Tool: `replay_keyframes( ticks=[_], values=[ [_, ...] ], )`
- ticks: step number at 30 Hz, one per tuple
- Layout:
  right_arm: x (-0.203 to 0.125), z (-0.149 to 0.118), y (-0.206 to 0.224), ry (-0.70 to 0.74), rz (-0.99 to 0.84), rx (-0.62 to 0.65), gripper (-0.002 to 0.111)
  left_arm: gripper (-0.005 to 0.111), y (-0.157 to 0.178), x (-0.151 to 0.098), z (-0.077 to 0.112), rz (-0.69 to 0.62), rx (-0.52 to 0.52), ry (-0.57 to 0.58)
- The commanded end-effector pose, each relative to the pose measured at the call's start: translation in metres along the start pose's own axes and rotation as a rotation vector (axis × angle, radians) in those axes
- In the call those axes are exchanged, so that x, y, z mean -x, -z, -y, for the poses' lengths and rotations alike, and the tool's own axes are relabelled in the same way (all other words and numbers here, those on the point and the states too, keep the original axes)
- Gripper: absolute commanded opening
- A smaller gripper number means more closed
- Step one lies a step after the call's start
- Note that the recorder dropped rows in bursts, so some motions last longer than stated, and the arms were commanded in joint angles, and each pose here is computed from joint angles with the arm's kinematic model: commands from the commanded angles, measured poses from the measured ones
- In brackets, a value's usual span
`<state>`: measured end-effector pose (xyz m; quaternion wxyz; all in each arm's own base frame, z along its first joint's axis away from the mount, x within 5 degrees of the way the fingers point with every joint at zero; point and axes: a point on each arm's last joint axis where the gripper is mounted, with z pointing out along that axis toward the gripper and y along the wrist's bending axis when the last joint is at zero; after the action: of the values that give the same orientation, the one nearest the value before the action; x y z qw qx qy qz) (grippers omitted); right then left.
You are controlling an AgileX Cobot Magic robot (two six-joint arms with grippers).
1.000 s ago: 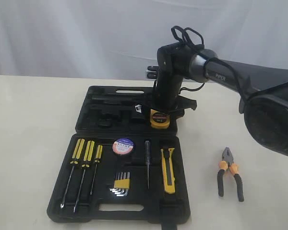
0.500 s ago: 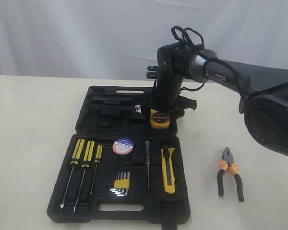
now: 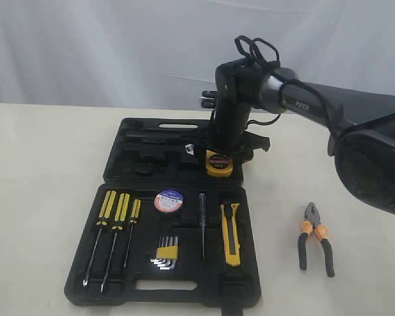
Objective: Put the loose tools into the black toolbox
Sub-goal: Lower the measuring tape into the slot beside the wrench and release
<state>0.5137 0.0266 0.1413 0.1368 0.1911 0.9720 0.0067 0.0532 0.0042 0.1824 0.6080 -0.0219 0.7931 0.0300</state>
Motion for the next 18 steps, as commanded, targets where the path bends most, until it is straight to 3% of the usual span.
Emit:
replay_keyframes(
  ticks=[1,4,18],
  values=[
    [-0.002,0.003,0.002,0.010,-0.029,-0.030,0.078,0.000,0.000,0.000,0.001,0.007,-0.008,0.012],
    [-0.002,0.003,0.002,0.010,-0.030,-0.031,0.085,0.000,0.000,0.000,0.001,0.007,-0.008,0.012],
    [0.006,0.000,0.014,0.015,0.010,-0.012,0.085,0.000,0.000,0.000,0.001,0.007,-0.008,0.012]
  ],
)
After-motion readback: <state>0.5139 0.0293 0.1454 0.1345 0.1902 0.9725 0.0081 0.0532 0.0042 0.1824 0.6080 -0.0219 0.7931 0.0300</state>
